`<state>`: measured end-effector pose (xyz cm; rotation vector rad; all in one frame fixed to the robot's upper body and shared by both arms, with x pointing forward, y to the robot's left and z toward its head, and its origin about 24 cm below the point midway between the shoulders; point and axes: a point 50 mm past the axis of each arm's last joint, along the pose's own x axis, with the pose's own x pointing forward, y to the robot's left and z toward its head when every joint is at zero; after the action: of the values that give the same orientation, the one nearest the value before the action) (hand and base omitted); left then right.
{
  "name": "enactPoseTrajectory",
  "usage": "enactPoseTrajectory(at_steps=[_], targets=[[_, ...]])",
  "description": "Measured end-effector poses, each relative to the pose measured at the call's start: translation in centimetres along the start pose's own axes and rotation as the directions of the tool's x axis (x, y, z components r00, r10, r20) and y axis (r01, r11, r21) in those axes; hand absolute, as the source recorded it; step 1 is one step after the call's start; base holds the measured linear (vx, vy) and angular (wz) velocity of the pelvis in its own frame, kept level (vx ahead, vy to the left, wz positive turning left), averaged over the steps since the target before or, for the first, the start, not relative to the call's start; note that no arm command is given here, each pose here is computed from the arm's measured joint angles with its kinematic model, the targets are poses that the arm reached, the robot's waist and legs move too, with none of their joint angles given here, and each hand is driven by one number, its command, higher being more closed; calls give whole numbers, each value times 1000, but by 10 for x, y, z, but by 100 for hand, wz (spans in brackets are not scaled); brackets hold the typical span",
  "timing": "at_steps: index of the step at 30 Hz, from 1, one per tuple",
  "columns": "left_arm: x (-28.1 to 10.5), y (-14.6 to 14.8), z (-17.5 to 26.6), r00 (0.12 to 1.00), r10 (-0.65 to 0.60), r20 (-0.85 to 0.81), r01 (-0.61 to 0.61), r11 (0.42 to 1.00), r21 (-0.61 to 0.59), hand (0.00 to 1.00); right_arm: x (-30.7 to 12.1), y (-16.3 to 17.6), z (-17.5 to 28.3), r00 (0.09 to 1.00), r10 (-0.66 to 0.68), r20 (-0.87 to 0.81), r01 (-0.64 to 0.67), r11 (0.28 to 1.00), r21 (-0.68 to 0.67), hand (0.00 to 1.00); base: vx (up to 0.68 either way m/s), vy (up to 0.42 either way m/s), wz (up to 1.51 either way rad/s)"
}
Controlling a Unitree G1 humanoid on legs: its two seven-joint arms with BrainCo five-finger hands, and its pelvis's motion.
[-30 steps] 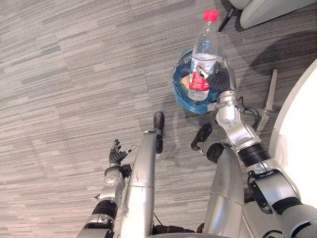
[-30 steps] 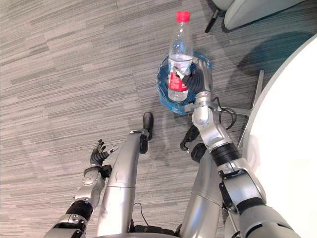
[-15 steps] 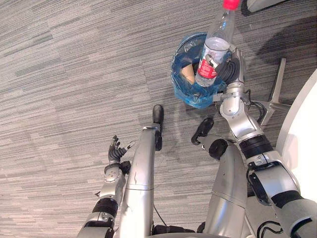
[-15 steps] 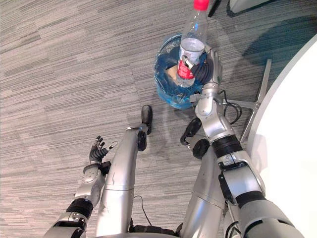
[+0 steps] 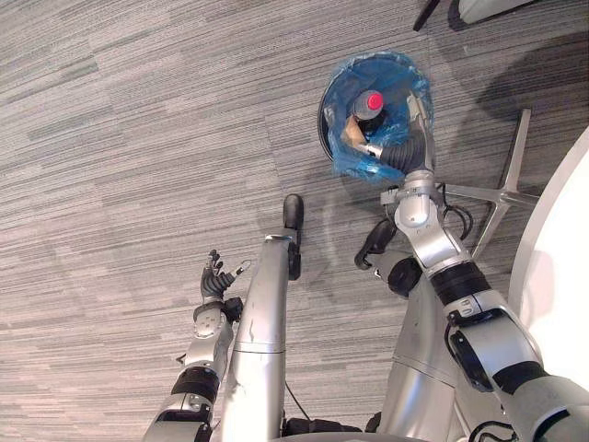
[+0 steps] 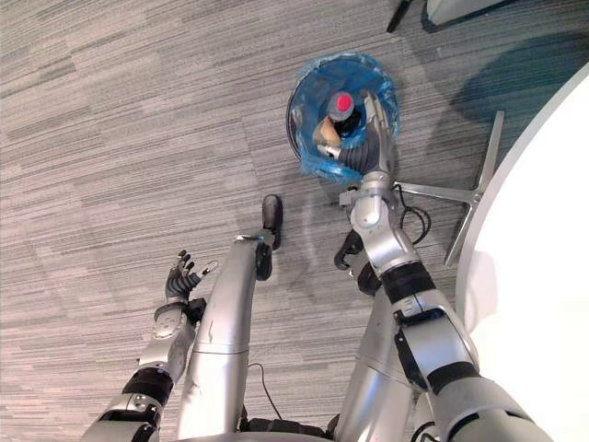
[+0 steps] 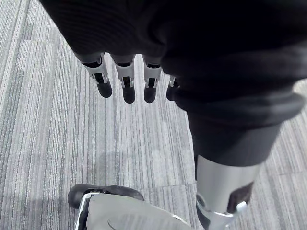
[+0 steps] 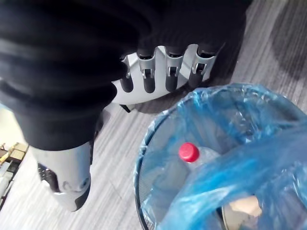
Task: Gather rubbish on tea table into small bin, then transfer packed bag to large trash can.
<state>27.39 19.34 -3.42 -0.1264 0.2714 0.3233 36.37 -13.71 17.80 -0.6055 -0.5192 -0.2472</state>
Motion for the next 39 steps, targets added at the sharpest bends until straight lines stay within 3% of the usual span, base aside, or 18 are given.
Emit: enactPoseTrajectory(at_steps=[7,16,25,38,39], targets=[[2,7,3,1000,14,9,-14,1000,13,0,-11,6,10,996,51,72,-52,999,6,0,-11,0,-5],[2,8,3,1000,14,11,-14,1000,19,0,-15,11,8,965,198,173,-152,957,-247,0,-14,2,2],[2,7,4,1000,14,18,-14,1000,19,0,-11,26,-11,945,307,114,-227,865,-448,0,-8,3,4],[5,4,9,999,20,42,-21,1000,18,0,9,29,-32,953,302,-37,-268,778,-568,0,-19,6,5],[5,3,9,999,20,42,-21,1000,18,0,10,28,-33,953,299,-43,-269,775,-571,100,-50,16,4]])
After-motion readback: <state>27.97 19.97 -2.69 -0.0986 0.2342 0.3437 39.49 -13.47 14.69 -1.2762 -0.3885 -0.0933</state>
